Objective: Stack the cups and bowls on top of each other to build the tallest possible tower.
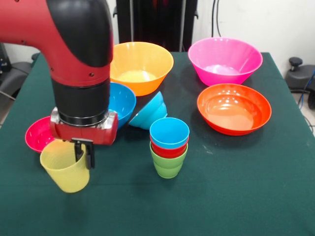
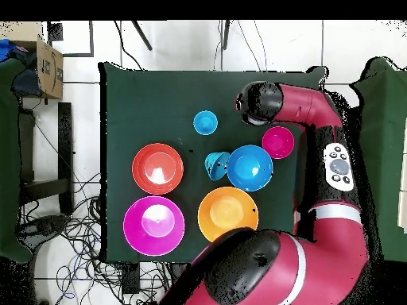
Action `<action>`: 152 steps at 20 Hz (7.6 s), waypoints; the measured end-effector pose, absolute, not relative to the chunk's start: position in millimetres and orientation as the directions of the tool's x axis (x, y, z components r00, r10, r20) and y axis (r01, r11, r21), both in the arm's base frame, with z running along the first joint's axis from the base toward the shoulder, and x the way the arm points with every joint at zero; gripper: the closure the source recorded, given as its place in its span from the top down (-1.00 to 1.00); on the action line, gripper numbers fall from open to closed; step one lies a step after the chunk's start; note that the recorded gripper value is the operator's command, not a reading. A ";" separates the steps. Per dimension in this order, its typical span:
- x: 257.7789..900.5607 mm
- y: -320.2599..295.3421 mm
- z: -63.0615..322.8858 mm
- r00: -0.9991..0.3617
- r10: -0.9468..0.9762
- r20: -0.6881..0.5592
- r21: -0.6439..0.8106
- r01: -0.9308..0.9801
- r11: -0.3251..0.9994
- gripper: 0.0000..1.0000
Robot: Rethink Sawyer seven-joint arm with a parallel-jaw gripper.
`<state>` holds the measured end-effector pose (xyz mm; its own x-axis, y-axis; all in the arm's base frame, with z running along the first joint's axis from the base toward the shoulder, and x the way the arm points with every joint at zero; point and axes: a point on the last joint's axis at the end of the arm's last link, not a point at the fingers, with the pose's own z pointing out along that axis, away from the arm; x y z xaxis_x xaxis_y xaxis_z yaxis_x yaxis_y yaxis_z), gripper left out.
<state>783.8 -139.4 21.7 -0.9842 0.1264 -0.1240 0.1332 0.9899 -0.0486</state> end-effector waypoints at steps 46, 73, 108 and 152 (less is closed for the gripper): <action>805.3 -42.4 205.5 -0.997 0.042 -0.057 -0.132 0.050 0.990 -1.00; 765.7 -9.9 160.9 -0.993 0.101 -0.067 -0.150 0.110 0.983 -1.00; 744.9 24.7 140.8 -0.960 0.218 -0.176 -0.135 0.243 0.961 -1.00; 732.6 48.0 121.9 -0.942 0.231 -0.243 -0.123 0.266 0.956 -1.00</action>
